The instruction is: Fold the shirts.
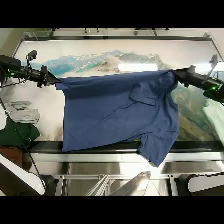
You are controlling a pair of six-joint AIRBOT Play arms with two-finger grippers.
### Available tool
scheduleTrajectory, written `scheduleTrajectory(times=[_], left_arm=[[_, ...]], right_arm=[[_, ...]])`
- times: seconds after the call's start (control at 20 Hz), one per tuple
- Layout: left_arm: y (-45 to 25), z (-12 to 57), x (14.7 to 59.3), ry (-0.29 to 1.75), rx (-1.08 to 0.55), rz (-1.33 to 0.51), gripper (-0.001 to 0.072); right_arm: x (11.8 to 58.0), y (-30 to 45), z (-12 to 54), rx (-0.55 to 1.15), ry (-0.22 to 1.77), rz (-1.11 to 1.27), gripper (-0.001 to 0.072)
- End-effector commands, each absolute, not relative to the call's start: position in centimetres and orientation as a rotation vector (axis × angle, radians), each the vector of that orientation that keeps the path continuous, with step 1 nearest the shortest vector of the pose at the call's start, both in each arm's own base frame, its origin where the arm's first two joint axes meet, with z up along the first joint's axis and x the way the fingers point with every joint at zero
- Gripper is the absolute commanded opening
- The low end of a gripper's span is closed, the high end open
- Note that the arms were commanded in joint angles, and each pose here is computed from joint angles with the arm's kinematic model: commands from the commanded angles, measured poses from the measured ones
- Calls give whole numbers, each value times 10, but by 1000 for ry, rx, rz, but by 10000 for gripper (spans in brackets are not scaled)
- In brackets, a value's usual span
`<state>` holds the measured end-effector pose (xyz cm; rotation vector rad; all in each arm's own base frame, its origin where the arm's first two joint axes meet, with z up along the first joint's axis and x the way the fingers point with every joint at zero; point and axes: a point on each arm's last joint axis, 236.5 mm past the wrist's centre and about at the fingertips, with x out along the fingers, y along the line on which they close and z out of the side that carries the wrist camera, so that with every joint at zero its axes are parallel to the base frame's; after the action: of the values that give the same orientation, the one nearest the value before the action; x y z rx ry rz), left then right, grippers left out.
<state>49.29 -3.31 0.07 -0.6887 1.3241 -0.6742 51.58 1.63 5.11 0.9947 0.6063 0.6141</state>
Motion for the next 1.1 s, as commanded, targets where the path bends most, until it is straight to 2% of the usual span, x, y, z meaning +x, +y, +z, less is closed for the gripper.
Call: scheduleTrajectory(times=[0.0, 0.25, 0.5, 0.75, 0.8, 0.85, 0.9, 0.95, 1.0, 1.05], left_arm=[[-42, -1, 472, 1414, -736, -679, 23], [-52, -29, 416, 1585, -838, -666, 22], [-42, -59, 356, 1741, -798, -542, 23], [-48, -71, 353, 1754, -809, -525, 20], [-49, -71, 355, 1745, -803, -522, 22], [-50, -70, 357, 1744, -792, -528, 24], [-50, -65, 357, 1747, -784, -540, 116], [-49, -57, 355, 1758, -776, -565, 365], [-47, -48, 354, 1772, -775, -582, 564], [-45, -40, 350, 1791, -788, -575, 642]], right_arm=[[481, 28, 47, 949, 727, 749, 26], [438, 37, -3, 932, 910, 737, 25], [400, 22, -57, 865, 1120, 618, 25], [397, 17, -71, 853, 1173, 557, 28], [396, 17, -72, 864, 1183, 548, 44], [394, 16, -72, 883, 1198, 539, 270], [391, 14, -72, 892, 1217, 528, 462], [386, 10, -70, 890, 1245, 520, 470], [380, 1, -66, 891, 1272, 497, 471], [374, -10, -61, 886, 1288, 457, 471]])
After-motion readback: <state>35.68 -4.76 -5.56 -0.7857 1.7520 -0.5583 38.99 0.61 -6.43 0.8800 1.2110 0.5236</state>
